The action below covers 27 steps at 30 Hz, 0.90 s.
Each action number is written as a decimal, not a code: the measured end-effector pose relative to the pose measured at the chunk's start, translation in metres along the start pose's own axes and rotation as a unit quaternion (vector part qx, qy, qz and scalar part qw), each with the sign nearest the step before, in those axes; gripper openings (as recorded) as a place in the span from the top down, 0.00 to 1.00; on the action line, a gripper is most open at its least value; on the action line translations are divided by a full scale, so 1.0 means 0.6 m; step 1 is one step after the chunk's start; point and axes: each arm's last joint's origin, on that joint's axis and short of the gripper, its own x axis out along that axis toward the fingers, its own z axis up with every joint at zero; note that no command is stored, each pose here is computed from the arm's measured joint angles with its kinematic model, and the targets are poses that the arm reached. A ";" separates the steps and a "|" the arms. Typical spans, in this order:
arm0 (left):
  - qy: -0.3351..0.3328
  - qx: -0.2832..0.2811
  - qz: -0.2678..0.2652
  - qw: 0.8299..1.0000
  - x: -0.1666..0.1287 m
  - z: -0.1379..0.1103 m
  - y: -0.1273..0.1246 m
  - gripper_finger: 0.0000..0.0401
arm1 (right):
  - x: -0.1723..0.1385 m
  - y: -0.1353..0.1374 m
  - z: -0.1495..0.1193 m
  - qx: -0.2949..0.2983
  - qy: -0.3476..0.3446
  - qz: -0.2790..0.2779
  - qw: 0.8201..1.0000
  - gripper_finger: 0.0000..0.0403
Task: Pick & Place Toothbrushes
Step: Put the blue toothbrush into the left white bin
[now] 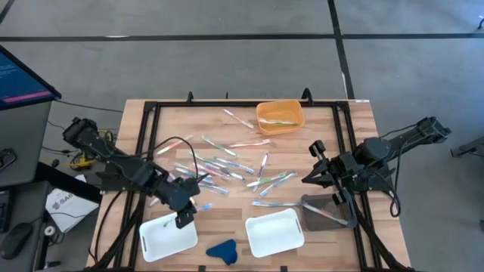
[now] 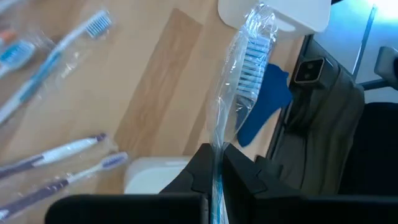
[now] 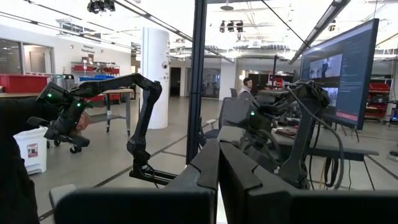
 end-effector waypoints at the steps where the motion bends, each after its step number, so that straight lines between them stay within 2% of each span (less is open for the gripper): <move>1: -0.001 -0.004 0.001 1.000 0.000 -0.004 -0.002 0.99 | 0.000 0.000 0.000 0.000 0.000 0.000 1.000 1.00; 13: 0.027 -0.053 0.009 0.998 -0.005 -0.049 -0.018 0.99 | 0.000 0.000 0.000 0.000 0.000 0.000 1.000 1.00; 19: 0.018 -0.077 0.027 0.997 -0.006 -0.074 -0.022 0.99 | 0.000 0.000 0.000 0.000 0.000 0.000 1.000 1.00; 27: 0.032 -0.112 0.059 0.991 0.015 -0.117 -0.005 0.99 | 0.000 0.000 0.000 0.000 0.000 0.000 1.000 1.00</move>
